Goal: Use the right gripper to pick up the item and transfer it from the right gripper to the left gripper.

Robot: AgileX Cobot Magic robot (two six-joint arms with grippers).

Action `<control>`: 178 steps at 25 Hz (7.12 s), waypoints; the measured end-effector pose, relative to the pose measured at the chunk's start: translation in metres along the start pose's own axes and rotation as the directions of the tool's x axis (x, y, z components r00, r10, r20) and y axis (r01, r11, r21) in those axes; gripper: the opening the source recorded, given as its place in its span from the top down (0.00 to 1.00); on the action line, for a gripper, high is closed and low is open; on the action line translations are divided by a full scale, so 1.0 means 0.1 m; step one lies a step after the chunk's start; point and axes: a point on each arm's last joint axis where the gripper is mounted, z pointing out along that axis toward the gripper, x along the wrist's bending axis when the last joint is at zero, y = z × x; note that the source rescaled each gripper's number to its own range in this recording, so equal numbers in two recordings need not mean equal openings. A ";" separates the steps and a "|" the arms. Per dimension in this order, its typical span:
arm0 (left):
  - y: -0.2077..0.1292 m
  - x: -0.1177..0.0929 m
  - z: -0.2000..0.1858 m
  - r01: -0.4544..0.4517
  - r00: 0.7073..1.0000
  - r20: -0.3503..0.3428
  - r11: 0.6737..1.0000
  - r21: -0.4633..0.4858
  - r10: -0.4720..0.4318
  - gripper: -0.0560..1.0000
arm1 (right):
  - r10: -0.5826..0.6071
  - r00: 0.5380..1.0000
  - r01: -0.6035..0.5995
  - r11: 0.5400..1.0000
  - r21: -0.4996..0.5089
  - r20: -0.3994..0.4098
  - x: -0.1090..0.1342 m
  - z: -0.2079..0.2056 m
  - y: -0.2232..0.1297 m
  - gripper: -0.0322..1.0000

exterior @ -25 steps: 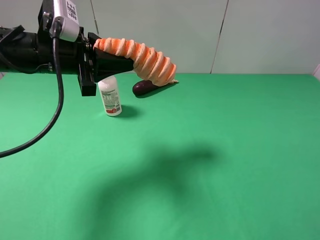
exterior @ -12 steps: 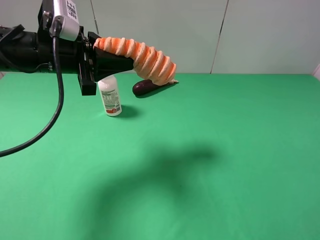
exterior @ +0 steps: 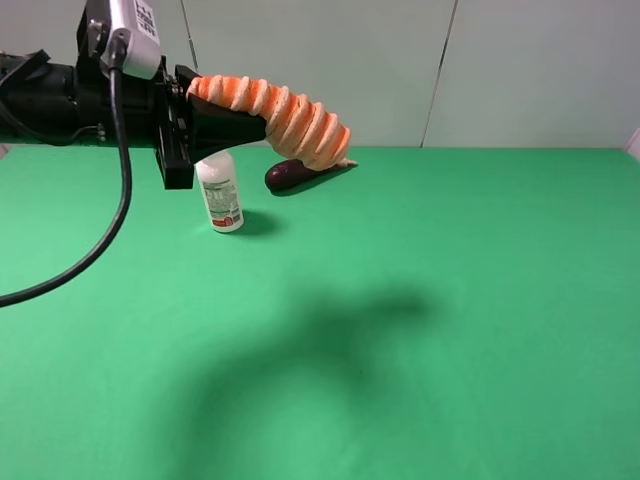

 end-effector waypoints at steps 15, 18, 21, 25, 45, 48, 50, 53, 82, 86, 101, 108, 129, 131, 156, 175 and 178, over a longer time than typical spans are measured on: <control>-0.01 0.01 0.00 -0.002 1.000 -0.007 1.000 0.006 0.002 0.92 | 0.023 0.999 -0.023 1.000 -0.005 0.049 0.00 0.00 0.00 0.00; -0.01 0.01 0.00 -0.003 1.000 -0.008 1.000 0.008 0.003 0.92 | 0.023 0.999 -0.023 1.000 -0.005 0.049 0.00 0.00 0.00 0.00; -0.01 0.01 0.00 -0.003 1.000 -0.015 1.000 0.014 0.003 0.92 | 0.023 0.999 -0.023 1.000 -0.005 0.049 0.00 0.00 0.00 0.00; -0.04 0.02 -0.04 -0.028 1.000 -0.011 0.998 0.061 0.029 0.92 | 0.023 0.999 -0.023 1.000 -0.005 0.049 0.00 0.00 0.00 0.00; 0.24 0.23 -1.28 0.435 0.702 -0.649 0.898 0.064 -0.294 0.92 | 0.022 0.999 -0.022 1.000 -0.005 0.049 0.00 0.00 0.00 0.00; 0.21 0.27 -1.31 0.440 0.650 -0.701 0.898 0.032 -0.293 0.92 | 0.022 0.999 -0.022 1.000 -0.006 0.049 0.00 0.00 0.00 0.00; 0.15 0.28 -1.33 0.427 0.613 -0.739 0.904 0.014 -0.278 0.92 | 0.022 0.999 -0.022 1.000 -0.006 0.049 0.00 0.00 0.00 0.00; 0.00 0.28 -1.35 0.409 0.545 -0.799 0.912 -0.013 -0.256 0.92 | 0.022 0.999 -0.022 1.000 -0.006 0.049 0.00 0.00 0.00 0.00; -1.13 0.58 -0.65 0.387 0.372 -0.914 0.922 -0.004 -0.160 0.92 | 0.023 0.999 -0.022 1.000 -0.005 0.048 0.00 0.00 0.00 0.00; -1.26 0.55 -0.57 0.375 0.397 -0.903 0.927 -0.001 -0.161 0.92 | 0.023 0.999 -0.022 1.000 -0.005 0.048 0.00 0.00 0.00 0.00; -1.51 0.38 -0.40 0.272 0.482 -0.848 0.958 -0.092 -0.219 0.94 | 0.023 0.999 -0.022 1.000 -0.005 0.048 0.00 0.00 0.00 0.00; -1.62 0.32 -0.32 0.265 0.531 -0.822 0.962 -0.068 -0.205 0.95 | 0.023 0.999 -0.022 1.000 -0.005 0.048 0.00 0.00 0.00 0.00; -1.74 0.23 -0.29 0.339 0.536 -0.797 0.936 -0.098 -0.277 0.18 | 0.023 0.999 -0.022 1.000 -0.006 0.048 0.00 0.00 0.00 0.00; -1.69 0.24 -0.32 0.328 0.528 -0.802 0.938 -0.110 -0.278 0.18 | 0.023 0.999 -0.022 1.000 -0.006 0.048 0.00 0.00 0.00 0.00; -0.14 -0.14 -1.30 0.581 0.537 -0.739 0.813 -0.026 -0.407 0.18 | 0.023 0.999 -0.023 1.000 -0.004 0.048 0.00 0.00 0.00 0.00; 0.18 -1.18 -2.27 0.542 0.469 -0.790 0.835 -0.096 -0.395 0.18 | 0.023 0.999 -0.023 1.000 -0.004 0.048 0.00 0.00 0.00 0.00; 0.17 -1.36 -2.38 0.524 0.466 -0.781 0.841 -0.134 -0.416 0.18 | 0.023 0.999 -0.023 1.000 -0.005 0.048 0.00 0.00 0.00 0.00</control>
